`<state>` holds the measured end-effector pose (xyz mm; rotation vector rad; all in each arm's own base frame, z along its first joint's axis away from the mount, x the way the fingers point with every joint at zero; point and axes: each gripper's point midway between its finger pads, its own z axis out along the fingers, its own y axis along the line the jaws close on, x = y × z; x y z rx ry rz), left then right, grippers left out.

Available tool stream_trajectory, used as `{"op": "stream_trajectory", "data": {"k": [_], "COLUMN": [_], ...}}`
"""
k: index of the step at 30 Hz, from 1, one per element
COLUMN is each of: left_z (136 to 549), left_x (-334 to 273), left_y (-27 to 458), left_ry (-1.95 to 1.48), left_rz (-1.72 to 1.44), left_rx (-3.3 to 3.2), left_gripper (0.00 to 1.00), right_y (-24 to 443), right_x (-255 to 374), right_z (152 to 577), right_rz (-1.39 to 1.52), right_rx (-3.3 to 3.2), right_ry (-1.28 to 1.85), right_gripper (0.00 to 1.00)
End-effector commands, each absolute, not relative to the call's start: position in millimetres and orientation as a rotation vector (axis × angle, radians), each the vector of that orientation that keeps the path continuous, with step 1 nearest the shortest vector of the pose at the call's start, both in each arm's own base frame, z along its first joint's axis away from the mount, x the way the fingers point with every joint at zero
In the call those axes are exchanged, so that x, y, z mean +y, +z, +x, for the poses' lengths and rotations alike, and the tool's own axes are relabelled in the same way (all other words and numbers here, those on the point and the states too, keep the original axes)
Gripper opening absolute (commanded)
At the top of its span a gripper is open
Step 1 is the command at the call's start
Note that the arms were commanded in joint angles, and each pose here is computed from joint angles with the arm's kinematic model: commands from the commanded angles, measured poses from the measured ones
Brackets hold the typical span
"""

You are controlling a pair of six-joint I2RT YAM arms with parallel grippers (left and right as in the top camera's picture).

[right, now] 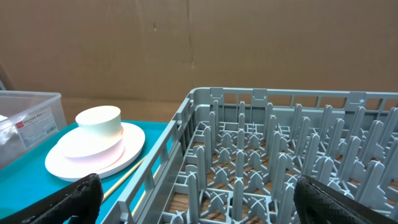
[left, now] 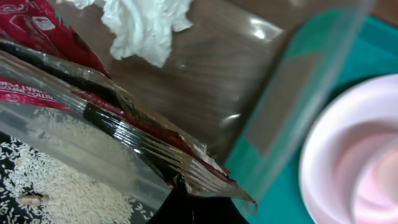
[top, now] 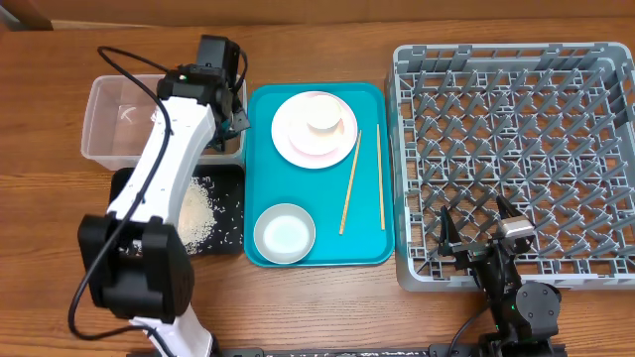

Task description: Sort waste into correct bins and load items into the dishwasher

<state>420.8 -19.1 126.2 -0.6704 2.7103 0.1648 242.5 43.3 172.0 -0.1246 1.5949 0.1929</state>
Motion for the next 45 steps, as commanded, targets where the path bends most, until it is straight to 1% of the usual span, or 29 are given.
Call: {"op": "stream_trajectory", "data": {"k": [1,2,3,4,5,6,9,11,12,14,17,19,20,21,23,26,30,31,32,39,45], "left_z": [423.2,424.1,424.7,424.8,425.6,426.8,432.0,432.8,432.1,428.9,421.5,414.2,410.3,406.5,398.4,389.9,381.2,380.0,379.0,376.2,392.0], "left_x": [-1.7,1.3,3.4,3.7,2.8,0.6,-12.2,-23.0,-26.9,-36.2,-58.3,-71.0,-76.7,-83.3,-100.1,-126.2,-152.2,-154.9,-158.3,-168.2,-172.1], "left_y": [100.5,98.4,97.4,96.9,98.0,99.5,108.4,119.1,124.4,136.9,155.5,165.5,168.9,171.9,173.8,168.3,145.3,137.4,128.4,77.0,57.1], "left_ry": [0.244,0.246,0.241,0.222,0.19,0.155,0.02,-0.074,-0.107,-0.187,-0.311,-0.341,-0.343,-0.344,-0.351,-0.363,-0.315,-0.284,-0.252,-0.177,-0.19], "left_rz": [-0.69,-0.701,-0.71,-0.718,-0.726,-0.717,-0.669,-0.63,-0.615,-0.571,-0.447,-0.401,-0.38,-0.356,-0.298,-0.237,-0.232,-0.248,-0.26,-0.303,-0.317], "left_rx": [2.747,2.746,2.746,2.75,2.752,2.759,2.775,2.78,2.779,2.777,2.78,2.781,2.784,2.788,2.806,2.839,2.905,2.921,2.939,3.051,3.031], "left_gripper": [0.18,0.37,0.63,0.78,0.82,0.82,0.8,0.76,0.73,0.61,0.31,0.15,0.07,0.05,0.04,0.05,0.18,0.26,0.29,0.28,0.28], "right_y": [170.6,170.5,170.5,170.5,170.5,170.5,170.5,170.5,170.5,170.5,170.6,170.5,170.5,170.5,170.5,170.5,170.5,170.5,170.5,170.5,170.5], "right_x": [42.6,42.5,42.6,42.6,42.6,42.6,42.6,42.6,42.6,42.6,42.5,42.6,42.6,42.6,42.6,42.6,42.6,42.6,42.6,42.6,42.6], "right_z": [242.7,242.7,242.7,242.7,242.7,242.7,242.7,242.7,242.7,242.7,242.7,242.7,242.7,242.7,242.7,242.7,242.7,242.7,242.7,242.7,242.7], "right_rz": [-0.124,-0.124,-0.124,-0.124,-0.124,-0.124,-0.124,-0.124,-0.124,-0.124,-0.124,-0.124,-0.124,-0.124,-0.124,-0.124,-0.124,-0.124,-0.124,-0.124,-0.124], "right_rx": [1.589,1.589,1.589,1.589,1.589,1.589,1.589,1.589,1.589,1.589,1.589,1.589,1.589,1.589,1.589,1.589,1.589,1.589,1.589,1.589,1.589], "right_ry": [0.188,0.187,0.188,0.188,0.188,0.188,0.188,0.188,0.188,0.188,0.187,0.188,0.188,0.188,0.188,0.188,0.188,0.188,0.188,0.188,0.188], "right_gripper": [1.0,1.0,1.0,1.0,1.0,1.0,1.0,1.0,1.0,1.0,1.0,1.0,1.0,1.0,1.0,1.0,1.0,1.0,1.0,1.0,1.0]}}
